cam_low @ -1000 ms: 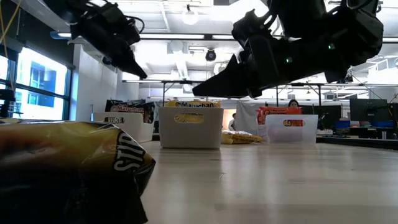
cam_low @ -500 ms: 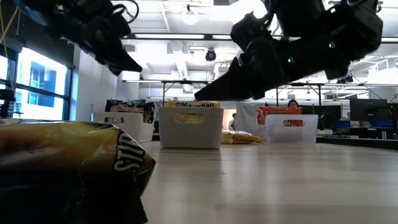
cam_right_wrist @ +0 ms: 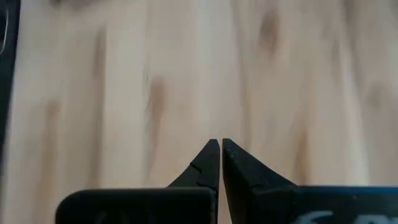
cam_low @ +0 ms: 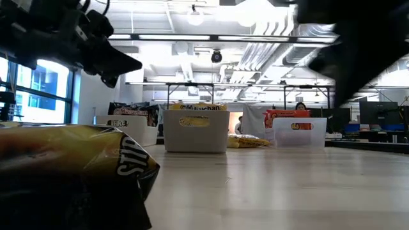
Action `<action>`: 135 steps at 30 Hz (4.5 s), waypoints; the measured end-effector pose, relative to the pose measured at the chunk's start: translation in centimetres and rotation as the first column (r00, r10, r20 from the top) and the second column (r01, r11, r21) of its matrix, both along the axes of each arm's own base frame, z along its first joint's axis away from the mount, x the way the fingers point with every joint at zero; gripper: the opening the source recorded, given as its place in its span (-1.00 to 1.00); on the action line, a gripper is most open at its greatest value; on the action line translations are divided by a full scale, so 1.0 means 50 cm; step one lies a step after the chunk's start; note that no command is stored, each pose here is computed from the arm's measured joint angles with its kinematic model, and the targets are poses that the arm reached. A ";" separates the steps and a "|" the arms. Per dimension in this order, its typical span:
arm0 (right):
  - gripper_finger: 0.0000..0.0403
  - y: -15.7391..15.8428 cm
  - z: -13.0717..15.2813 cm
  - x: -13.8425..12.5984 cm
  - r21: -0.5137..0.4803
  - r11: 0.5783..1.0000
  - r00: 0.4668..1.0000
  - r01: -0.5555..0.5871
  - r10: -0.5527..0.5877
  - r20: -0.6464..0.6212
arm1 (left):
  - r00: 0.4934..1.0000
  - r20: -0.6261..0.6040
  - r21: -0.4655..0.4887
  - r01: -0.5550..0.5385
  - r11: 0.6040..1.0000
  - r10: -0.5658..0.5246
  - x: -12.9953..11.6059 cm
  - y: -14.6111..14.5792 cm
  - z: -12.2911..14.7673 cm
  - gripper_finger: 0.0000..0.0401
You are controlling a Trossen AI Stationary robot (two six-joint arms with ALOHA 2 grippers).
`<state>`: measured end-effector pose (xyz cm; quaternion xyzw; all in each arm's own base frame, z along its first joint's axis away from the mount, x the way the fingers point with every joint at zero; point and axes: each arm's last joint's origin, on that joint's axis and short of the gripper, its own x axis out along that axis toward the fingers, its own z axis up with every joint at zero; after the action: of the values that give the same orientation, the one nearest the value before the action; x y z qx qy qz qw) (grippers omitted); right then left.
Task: Sort Maruchan noodles
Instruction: Put the bottom orange noodle pack into the transparent bin
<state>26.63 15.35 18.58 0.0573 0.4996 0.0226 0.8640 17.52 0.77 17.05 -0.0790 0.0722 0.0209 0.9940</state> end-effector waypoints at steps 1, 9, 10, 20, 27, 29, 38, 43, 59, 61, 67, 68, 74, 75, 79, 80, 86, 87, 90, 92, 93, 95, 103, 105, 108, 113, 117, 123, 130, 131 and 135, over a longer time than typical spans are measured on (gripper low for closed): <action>-1.00 0.012 0.007 -0.012 0.014 1.000 0.998 0.025 -0.024 -0.054 | 1.000 0.006 0.003 0.000 1.000 0.000 -0.001 -0.005 -0.001 -1.00; -0.74 0.063 0.056 -0.090 0.061 0.956 0.865 0.288 -0.232 -0.446 | 1.000 0.007 0.013 0.016 1.000 -0.016 -0.002 -0.036 -0.002 -1.00; -0.66 0.065 0.055 -0.098 0.063 0.949 0.841 0.309 -0.241 -0.485 | 1.000 0.007 0.010 0.024 1.000 -0.024 -0.002 -0.040 -0.002 -1.00; 0.12 0.058 -0.052 -0.133 0.201 0.923 0.779 0.327 -0.143 -0.611 | 0.995 0.005 -0.003 0.101 0.995 -0.101 -0.006 -0.068 -0.002 -1.00; 0.23 0.039 -0.114 -0.134 0.414 0.843 0.815 0.342 -0.047 -0.577 | 0.995 0.004 0.002 0.097 0.995 -0.097 -0.007 -0.075 -0.002 -1.00; 0.22 0.031 -0.123 -0.136 0.419 0.833 0.809 0.361 -0.056 -0.586 | 0.996 0.005 0.002 0.094 0.996 -0.094 -0.007 -0.075 -0.002 -1.00; -0.42 0.025 -0.129 -0.130 0.429 0.849 0.849 0.308 -0.042 -0.526 | 0.997 0.004 0.005 0.077 0.997 -0.077 -0.007 -0.074 -0.002 -1.00; -0.94 0.023 -0.129 -0.126 0.419 0.866 0.869 0.274 -0.036 -0.494 | 0.997 0.004 0.005 0.076 0.997 -0.076 -0.007 -0.074 -0.003 -1.00; -0.99 0.034 -0.015 -0.080 0.186 0.964 0.883 0.188 -0.083 -0.462 | 0.997 0.004 0.005 0.074 0.997 -0.074 -0.007 -0.074 -0.003 -1.00; -1.00 0.045 0.017 -0.079 0.134 0.976 0.889 0.174 -0.097 -0.448 | 0.997 0.004 0.006 0.071 0.997 -0.071 -0.007 -0.073 -0.002 -1.00; -1.00 0.059 0.063 -0.085 0.043 0.977 0.891 0.210 -0.173 -0.421 | 0.998 0.004 0.004 0.068 0.998 -0.068 -0.007 -0.073 -0.003 -1.00; -0.98 0.060 0.060 -0.087 0.054 0.973 0.885 0.223 -0.179 -0.430 | 0.998 0.004 -0.001 0.068 0.998 -0.068 -0.007 -0.073 -0.003 -1.00; -0.71 0.086 0.014 -0.120 0.146 0.961 0.780 0.235 -0.097 -0.618 | 0.997 0.004 -0.003 0.082 0.997 -0.082 -0.008 -0.078 -0.003 -1.00; -0.68 0.094 0.009 -0.127 0.168 0.959 0.763 0.227 -0.068 -0.643 | 0.996 0.003 -0.002 0.085 0.996 -0.085 -0.008 -0.079 -0.003 -1.00; -0.67 0.122 0.003 -0.152 0.224 0.952 0.722 0.210 0.003 -0.692 | 0.995 0.001 -0.002 0.095 0.995 -0.095 -0.009 -0.083 -0.003 -1.00; -0.69 0.130 0.004 -0.156 0.244 0.948 0.721 0.204 0.023 -0.692 | 0.995 0.001 -0.002 0.096 0.995 -0.096 -0.009 -0.083 -0.003 -1.00; -0.97 0.151 -0.006 -0.200 0.181 0.956 0.588 0.232 0.011 -0.809 | 0.995 -0.001 -0.001 0.099 0.995 -0.099 -0.009 -0.084 -0.003 -1.00; -0.97 0.155 -0.011 -0.207 0.170 0.960 0.576 0.221 0.012 -0.818 | 0.995 -0.001 -0.001 0.099 0.995 -0.099 -0.009 -0.084 -0.004 -1.00; -0.95 0.170 -0.034 -0.215 0.159 0.975 0.566 0.153 0.046 -0.823 | 0.995 -0.003 0.002 0.099 0.995 -0.099 -0.009 -0.084 -0.004 -1.00; -0.98 0.179 -0.052 -0.212 0.167 0.979 0.569 0.114 0.074 -0.819 | 0.995 -0.003 0.010 0.101 0.995 -0.101 -0.009 -0.084 -0.004 -1.00; -0.99 0.183 -0.061 -0.209 0.175 0.980 0.575 0.095 0.089 -0.813 | 0.995 -0.003 0.015 0.102 0.995 -0.102 -0.009 -0.084 -0.004 -1.00; -0.99 0.189 -0.079 -0.201 0.176 0.982 0.604 0.071 0.098 -0.791 | 0.995 -0.003 0.015 0.101 0.995 -0.101 -0.009 -0.084 -0.004 -1.00; -1.00 0.184 -0.079 -0.117 0.238 0.971 0.857 0.028 0.099 -0.505 | 0.996 -0.002 0.005 0.092 0.996 -0.092 -0.009 -0.084 -0.004 -1.00; -1.00 0.176 -0.076 -0.089 0.254 0.967 0.905 0.002 0.107 -0.413 | 0.996 -0.003 0.003 0.085 0.996 -0.085 -0.009 -0.083 -0.004 -1.00; -1.00 0.154 -0.070 -0.043 0.236 0.972 0.961 -0.009 0.074 -0.266 | 0.996 -0.003 0.002 0.085 0.996 -0.085 -0.009 -0.083 -0.004 -1.00; -1.00 0.092 -0.070 0.021 0.151 0.983 0.988 0.100 -0.080 -0.132 | 0.996 -0.003 0.002 0.085 0.996 -0.085 -0.009 -0.083 -0.004 -1.00; -1.00 0.047 -0.089 0.054 0.066 0.990 0.987 0.123 -0.116 -0.108 | 0.996 -0.007 -0.022 0.091 0.996 -0.091 -0.010 -0.086 -0.005 -1.00; -0.97 0.012 -0.088 0.091 0.023 0.996 0.995 0.090 -0.089 -0.045 | 0.992 -0.015 -0.104 0.127 0.986 -0.129 -0.008 -0.107 -0.003 -1.00; -0.99 0.037 0.005 0.032 -0.098 0.981 0.985 0.165 -0.170 -0.041 | 0.992 -0.105 -0.142 0.052 0.988 -0.068 0.049 -0.142 -0.009 -1.00; -0.99 0.033 0.005 0.018 -0.142 0.965 0.971 0.222 -0.232 -0.058 | 0.990 -0.126 -0.154 0.041 0.987 -0.061 0.062 -0.148 -0.013 -1.00; -1.00 0.002 -0.011 -0.016 -0.279 0.864 0.886 0.419 -0.456 -0.086 | 0.976 -0.216 -0.196 -0.005 0.981 -0.038 0.119 -0.168 -0.040 -1.00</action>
<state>25.83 15.44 18.03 0.0605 0.5353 -0.2423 0.8069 23.46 -7.63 15.03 -0.1727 0.1833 0.0140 0.9677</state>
